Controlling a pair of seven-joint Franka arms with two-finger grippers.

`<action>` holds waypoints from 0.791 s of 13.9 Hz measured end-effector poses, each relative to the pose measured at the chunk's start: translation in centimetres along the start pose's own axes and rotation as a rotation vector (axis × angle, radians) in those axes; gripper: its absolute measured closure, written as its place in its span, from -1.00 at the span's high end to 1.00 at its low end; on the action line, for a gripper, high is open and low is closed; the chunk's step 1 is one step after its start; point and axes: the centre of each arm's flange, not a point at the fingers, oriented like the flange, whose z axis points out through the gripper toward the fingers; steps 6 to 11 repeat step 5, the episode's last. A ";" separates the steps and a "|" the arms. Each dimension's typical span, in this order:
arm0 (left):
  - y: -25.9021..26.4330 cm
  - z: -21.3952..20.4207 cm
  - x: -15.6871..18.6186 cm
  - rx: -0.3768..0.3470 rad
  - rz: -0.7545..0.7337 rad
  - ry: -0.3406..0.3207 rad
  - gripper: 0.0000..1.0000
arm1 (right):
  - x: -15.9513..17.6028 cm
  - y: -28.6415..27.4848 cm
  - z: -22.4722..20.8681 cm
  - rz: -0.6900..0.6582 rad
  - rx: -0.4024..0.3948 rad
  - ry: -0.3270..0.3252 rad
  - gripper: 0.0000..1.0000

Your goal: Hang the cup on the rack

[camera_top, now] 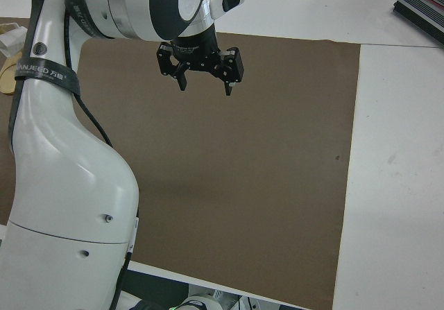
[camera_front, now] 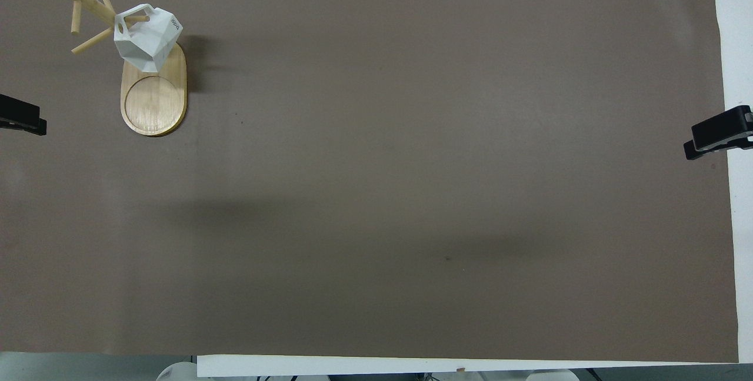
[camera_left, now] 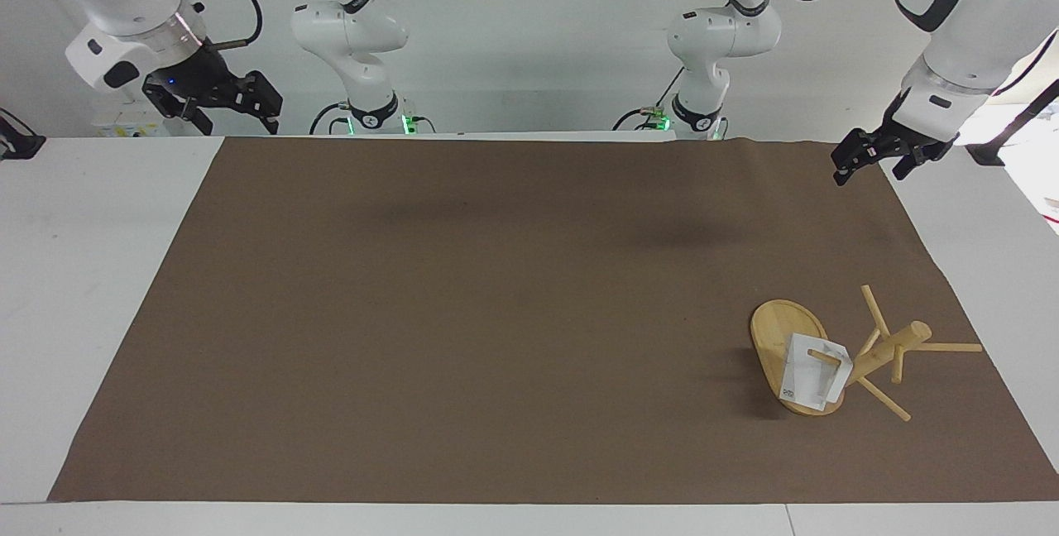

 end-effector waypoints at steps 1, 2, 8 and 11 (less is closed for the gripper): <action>0.1 -0.3 0.2 -0.001 0.009 -0.009 1.00 | 0.0 0.0 0.0 0.000 0.000 0.000 1.00; 0.3 -0.6 0.4 -0.002 0.016 -0.019 1.00 | 0.0 0.0 0.0 0.000 0.000 0.000 1.00; 0.5 -1.6 1.0 -0.011 0.024 -0.030 1.00 | 0.0 0.0 0.0 0.000 0.000 0.001 1.00; 0.5 -1.6 1.0 -0.011 0.024 -0.030 1.00 | 0.0 0.0 0.0 0.000 0.000 0.001 1.00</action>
